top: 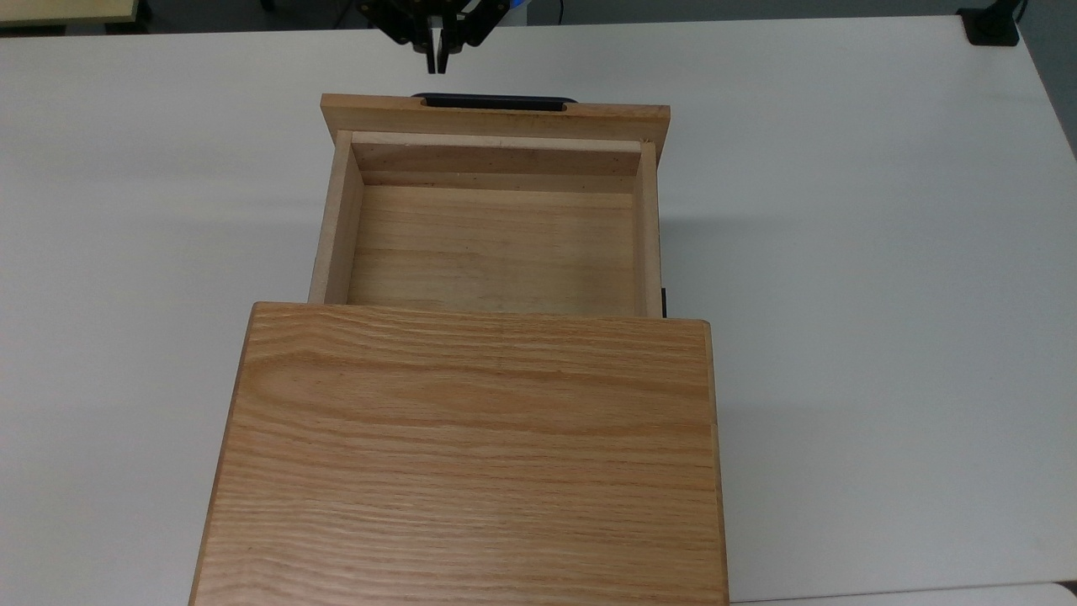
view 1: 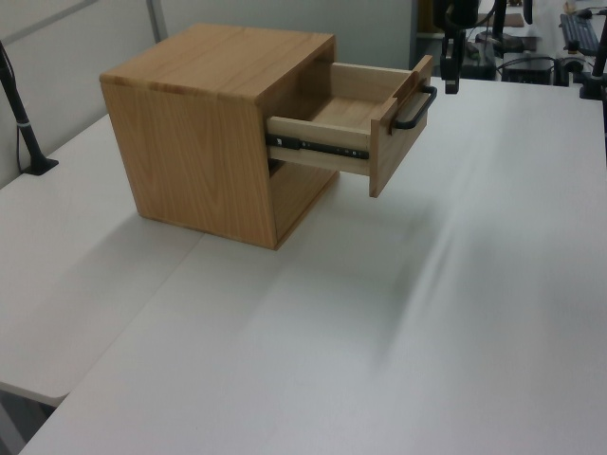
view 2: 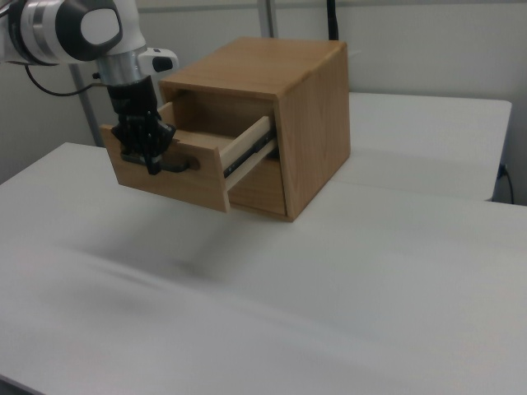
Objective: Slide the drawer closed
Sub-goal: 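Push the drawer front with the gripper into the cabinet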
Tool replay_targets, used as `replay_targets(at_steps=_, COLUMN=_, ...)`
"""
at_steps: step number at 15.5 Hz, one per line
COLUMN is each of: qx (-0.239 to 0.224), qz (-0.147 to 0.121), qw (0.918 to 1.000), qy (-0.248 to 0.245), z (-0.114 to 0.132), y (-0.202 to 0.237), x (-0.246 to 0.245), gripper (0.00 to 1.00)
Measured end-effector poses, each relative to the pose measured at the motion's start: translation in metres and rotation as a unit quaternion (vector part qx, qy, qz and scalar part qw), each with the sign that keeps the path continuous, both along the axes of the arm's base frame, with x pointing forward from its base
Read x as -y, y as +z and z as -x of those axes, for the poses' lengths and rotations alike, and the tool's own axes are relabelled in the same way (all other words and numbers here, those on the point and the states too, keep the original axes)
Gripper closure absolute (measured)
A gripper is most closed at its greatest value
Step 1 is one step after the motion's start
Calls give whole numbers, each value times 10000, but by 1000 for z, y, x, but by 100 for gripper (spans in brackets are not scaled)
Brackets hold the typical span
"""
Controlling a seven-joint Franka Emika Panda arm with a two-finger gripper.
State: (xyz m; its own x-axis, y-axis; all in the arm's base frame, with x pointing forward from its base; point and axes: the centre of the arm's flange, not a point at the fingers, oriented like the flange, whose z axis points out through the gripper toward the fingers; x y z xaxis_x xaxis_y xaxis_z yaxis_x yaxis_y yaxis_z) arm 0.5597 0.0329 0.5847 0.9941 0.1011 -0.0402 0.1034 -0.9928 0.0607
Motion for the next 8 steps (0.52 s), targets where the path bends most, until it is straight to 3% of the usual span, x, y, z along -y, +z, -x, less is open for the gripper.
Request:
replay_targets(at_steps=4, qx=-66, qz=-254, qw=9996, qy=70, z=1, y=-4, x=-15, gripper=99)
replay_targets(at_steps=8, qx=-176, qz=-267, qw=9991, qy=287, z=-1, y=-15, x=-40, gripper=99)
